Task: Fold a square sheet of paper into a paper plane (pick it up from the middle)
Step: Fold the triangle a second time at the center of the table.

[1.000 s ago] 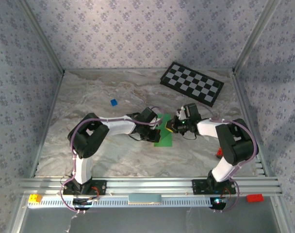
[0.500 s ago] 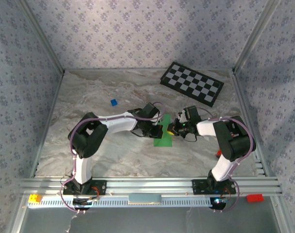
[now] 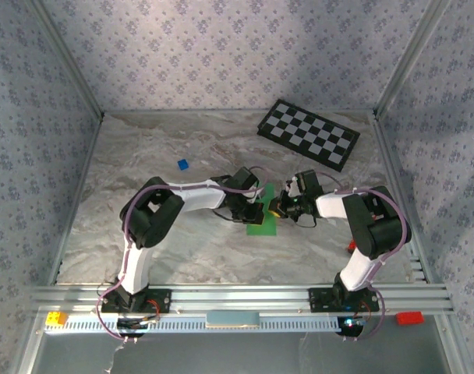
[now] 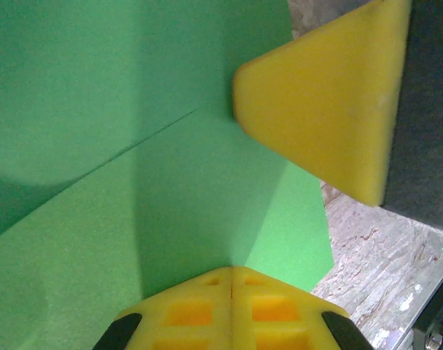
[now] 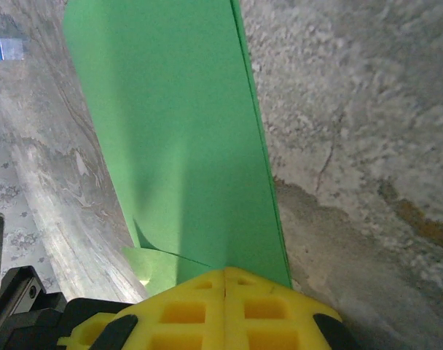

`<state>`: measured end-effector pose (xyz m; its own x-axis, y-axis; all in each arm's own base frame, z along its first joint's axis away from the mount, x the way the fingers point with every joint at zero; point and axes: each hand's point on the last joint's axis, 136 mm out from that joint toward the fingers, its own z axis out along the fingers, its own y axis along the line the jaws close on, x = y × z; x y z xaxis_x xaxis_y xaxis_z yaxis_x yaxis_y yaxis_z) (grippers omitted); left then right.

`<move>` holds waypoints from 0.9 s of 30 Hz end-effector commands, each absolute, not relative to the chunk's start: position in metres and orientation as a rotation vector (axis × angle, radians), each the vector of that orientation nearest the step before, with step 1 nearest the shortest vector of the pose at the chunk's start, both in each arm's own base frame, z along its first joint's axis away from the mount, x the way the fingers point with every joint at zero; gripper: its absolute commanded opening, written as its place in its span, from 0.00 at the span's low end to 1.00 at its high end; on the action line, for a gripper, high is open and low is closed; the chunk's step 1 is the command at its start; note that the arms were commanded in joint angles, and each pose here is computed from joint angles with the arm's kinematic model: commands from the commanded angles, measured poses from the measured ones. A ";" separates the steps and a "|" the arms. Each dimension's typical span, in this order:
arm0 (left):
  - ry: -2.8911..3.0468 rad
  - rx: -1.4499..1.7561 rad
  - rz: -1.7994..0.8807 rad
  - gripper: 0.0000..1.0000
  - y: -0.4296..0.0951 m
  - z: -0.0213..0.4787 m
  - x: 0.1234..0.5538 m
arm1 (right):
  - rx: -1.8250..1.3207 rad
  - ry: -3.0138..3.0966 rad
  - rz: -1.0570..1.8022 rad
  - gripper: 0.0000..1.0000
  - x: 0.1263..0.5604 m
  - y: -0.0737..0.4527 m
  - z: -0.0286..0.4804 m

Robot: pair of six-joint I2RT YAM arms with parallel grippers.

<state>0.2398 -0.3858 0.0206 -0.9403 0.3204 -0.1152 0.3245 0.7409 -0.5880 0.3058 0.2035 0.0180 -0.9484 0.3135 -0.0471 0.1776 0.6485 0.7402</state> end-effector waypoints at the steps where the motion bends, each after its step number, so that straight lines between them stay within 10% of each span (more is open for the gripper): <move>1: 3.053 0.515 -0.894 0.05 -0.358 0.002 0.216 | 0.486 2.823 1.013 0.00 0.285 0.182 -0.016; 27: 3.007 0.552 -0.799 0.07 -0.321 0.042 0.196 | 0.371 2.774 1.130 0.00 0.294 0.193 -0.002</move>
